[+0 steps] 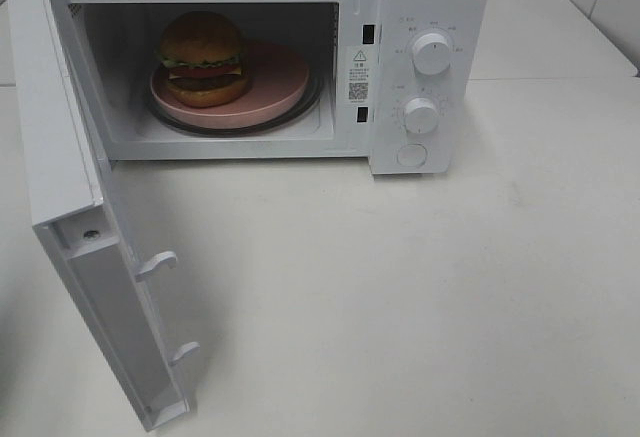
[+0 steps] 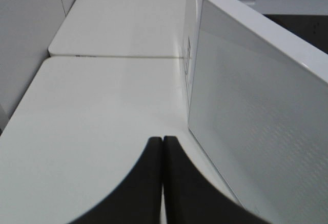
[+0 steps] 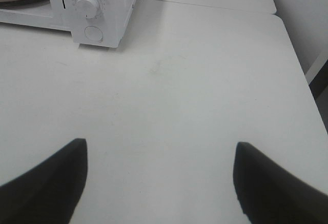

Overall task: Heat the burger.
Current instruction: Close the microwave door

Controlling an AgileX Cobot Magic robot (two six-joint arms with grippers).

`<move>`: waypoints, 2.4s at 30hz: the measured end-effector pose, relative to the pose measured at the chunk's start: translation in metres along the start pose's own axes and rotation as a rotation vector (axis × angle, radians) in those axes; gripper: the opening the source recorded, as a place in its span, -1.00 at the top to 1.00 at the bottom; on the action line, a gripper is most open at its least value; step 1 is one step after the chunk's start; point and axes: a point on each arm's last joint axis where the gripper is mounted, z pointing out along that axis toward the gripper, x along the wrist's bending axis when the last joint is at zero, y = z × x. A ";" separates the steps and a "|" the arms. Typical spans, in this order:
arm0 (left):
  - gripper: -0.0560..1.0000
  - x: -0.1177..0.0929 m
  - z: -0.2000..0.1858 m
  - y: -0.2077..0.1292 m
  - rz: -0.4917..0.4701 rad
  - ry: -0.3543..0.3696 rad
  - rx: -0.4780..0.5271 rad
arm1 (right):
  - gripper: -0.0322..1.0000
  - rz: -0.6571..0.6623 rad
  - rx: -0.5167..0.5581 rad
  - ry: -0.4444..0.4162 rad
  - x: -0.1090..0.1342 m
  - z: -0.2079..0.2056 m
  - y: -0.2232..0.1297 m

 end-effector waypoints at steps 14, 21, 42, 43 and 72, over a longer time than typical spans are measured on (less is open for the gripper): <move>0.89 0.005 0.056 -0.030 0.000 0.045 -0.193 | -0.53 0.000 0.000 0.000 0.000 0.000 0.000; 0.89 -0.007 0.073 -0.035 0.056 -0.087 -0.189 | -0.53 0.000 0.000 0.000 0.000 0.000 0.000; 0.89 -0.059 0.121 -0.054 0.057 -0.368 -0.130 | -0.53 0.000 0.000 0.000 0.000 0.000 0.000; 0.89 -0.061 0.123 -0.055 0.060 -0.370 -0.126 | -0.53 0.000 0.000 0.000 0.000 0.000 0.000; 0.89 -0.188 0.173 -0.029 0.022 -0.467 -0.184 | -0.53 0.000 0.000 0.000 0.000 0.000 0.000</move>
